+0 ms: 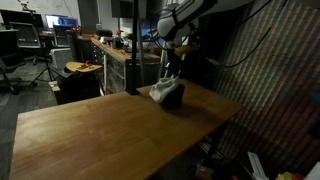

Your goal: Put the towel in the black holder

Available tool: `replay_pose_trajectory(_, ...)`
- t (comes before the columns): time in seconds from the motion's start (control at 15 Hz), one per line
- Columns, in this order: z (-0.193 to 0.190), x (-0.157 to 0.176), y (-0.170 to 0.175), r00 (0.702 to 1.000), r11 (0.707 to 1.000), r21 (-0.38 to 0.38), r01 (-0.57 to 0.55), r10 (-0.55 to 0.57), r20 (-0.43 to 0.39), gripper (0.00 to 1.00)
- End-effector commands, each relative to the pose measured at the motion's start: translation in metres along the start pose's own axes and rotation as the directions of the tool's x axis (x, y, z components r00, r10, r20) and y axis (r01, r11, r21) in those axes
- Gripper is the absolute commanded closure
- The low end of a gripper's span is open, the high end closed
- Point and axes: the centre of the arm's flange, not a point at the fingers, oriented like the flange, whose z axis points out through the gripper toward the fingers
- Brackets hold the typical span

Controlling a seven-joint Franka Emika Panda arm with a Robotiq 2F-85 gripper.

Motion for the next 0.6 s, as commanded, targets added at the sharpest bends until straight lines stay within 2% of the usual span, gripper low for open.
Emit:
replay_pose_trajectory(0.0,0.007,0.007,-0.011,1.0,0.999,0.036,0.013,-0.013,-0.005,0.97)
replay_pose_trajectory(0.2,0.018,0.02,-0.012,1.0,0.999,0.044,0.009,-0.008,-0.007,0.97)
replay_pose_trajectory(0.53,0.047,0.039,0.004,0.999,0.998,0.059,-0.033,0.032,0.019,0.97)
